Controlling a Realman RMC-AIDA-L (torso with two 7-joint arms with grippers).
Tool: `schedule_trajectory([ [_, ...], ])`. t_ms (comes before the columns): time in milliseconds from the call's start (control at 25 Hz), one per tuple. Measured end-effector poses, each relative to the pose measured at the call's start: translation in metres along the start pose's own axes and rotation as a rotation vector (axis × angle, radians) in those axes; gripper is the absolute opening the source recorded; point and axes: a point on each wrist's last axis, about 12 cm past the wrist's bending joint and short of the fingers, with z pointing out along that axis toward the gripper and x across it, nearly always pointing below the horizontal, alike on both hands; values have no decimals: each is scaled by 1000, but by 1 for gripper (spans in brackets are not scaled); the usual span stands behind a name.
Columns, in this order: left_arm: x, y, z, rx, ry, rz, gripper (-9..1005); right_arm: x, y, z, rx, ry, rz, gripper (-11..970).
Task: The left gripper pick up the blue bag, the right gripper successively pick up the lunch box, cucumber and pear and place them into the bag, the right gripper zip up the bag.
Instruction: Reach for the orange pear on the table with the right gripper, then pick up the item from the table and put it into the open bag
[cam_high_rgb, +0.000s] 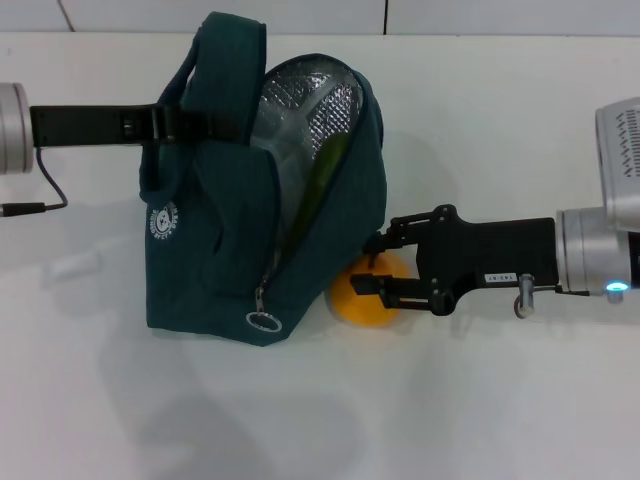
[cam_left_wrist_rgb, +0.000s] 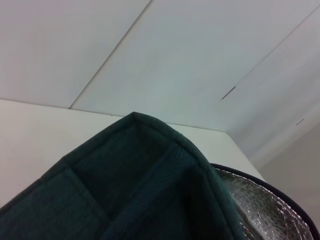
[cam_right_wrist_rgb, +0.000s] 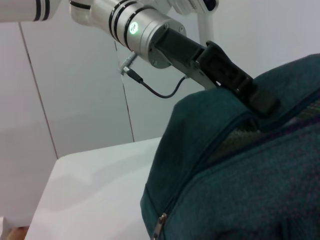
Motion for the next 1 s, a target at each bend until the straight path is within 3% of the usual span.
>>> schedule_trajectory([
  [320, 0, 0, 0, -3, -2, -1, 38, -2, -3, 5, 5, 18, -31, 454],
  [760, 0, 2, -2, -10, -5, 0, 38, -2, -2, 4, 14, 4, -49, 56],
  [1000, 0, 2, -2, -10, -6, 0, 38, -7, -3, -4, 13, -22, -59, 34],
])
